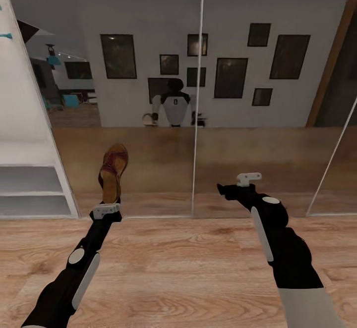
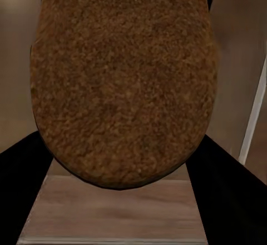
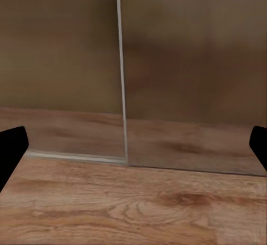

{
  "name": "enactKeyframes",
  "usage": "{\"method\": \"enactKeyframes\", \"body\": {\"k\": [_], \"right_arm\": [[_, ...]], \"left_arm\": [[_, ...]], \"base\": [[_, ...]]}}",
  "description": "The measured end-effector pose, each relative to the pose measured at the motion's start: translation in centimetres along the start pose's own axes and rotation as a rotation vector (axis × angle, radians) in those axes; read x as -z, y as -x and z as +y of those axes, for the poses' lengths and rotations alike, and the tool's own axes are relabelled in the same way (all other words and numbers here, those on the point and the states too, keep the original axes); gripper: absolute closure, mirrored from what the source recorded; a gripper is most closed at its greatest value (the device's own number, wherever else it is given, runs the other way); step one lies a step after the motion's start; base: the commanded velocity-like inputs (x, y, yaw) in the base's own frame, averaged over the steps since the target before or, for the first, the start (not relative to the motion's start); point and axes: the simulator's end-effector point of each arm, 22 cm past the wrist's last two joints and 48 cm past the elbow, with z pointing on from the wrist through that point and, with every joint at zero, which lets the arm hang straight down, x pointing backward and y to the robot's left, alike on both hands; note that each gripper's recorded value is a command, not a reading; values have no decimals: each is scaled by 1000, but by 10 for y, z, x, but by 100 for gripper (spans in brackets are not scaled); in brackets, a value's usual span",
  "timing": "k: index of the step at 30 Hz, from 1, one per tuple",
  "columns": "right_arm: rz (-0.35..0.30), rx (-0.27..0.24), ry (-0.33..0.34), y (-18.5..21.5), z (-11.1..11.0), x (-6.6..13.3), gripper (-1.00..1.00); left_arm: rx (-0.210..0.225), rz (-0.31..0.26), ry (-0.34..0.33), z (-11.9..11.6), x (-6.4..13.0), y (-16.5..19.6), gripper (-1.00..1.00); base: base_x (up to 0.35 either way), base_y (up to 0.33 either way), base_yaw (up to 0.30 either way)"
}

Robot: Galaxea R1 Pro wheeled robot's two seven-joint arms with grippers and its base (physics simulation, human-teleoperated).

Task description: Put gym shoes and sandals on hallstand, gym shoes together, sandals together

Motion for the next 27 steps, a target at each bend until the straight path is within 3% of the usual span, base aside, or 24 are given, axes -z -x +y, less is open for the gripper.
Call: {"method": "enactKeyframes", "body": {"k": [27], "right_arm": [[1, 1, 0, 0, 1, 0, -100]], "left_arm": [[-1, 0, 1, 0, 0, 0, 100]], "base": [[0, -17, 289]]}}
